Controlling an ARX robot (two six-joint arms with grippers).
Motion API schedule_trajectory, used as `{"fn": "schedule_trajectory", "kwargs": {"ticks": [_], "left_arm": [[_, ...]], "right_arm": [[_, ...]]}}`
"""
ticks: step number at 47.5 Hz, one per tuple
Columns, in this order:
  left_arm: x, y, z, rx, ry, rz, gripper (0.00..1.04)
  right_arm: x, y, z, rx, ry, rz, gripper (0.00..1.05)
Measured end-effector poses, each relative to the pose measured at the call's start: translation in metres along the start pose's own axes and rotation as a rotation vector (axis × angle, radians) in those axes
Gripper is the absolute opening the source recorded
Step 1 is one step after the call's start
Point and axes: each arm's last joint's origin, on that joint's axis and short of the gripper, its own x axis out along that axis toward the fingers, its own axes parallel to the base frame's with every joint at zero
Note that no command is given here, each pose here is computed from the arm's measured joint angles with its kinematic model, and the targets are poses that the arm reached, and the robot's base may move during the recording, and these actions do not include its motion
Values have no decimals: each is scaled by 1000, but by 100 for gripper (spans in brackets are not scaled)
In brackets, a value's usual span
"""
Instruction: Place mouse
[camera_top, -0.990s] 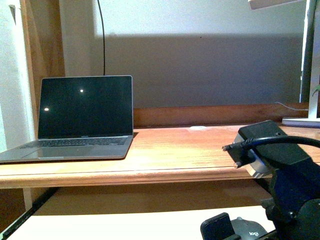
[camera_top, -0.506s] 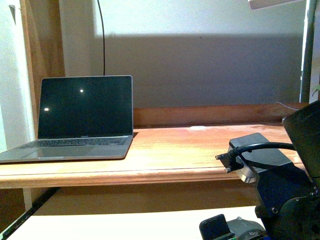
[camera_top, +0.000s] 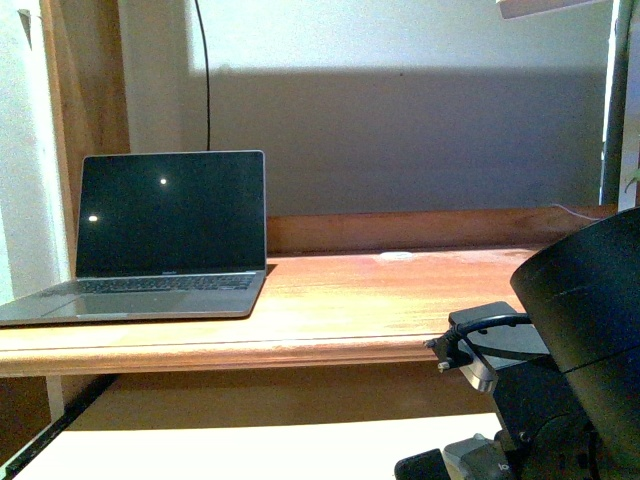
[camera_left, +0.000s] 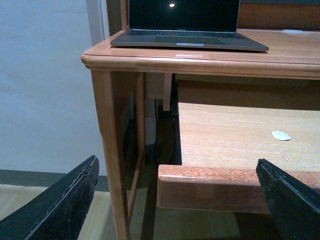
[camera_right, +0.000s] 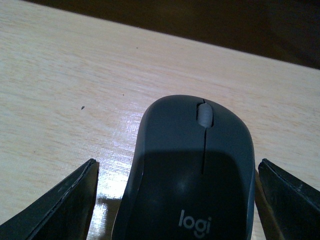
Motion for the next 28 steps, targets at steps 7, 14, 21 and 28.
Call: {"fn": "schedule_trajectory", "kwargs": {"ticks": [7, 14, 21, 28], "left_arm": [[0, 0, 0, 0, 0, 0, 97], [0, 0, 0, 0, 0, 0, 97], [0, 0, 0, 0, 0, 0, 97], [0, 0, 0, 0, 0, 0, 97]], "right_arm": [[2, -1, 1, 19, 4, -2, 97], [3, -1, 1, 32, 3, -3, 82], [3, -4, 1, 48, 2, -13, 58], [-4, -10, 6, 81, -12, -14, 55]]}}
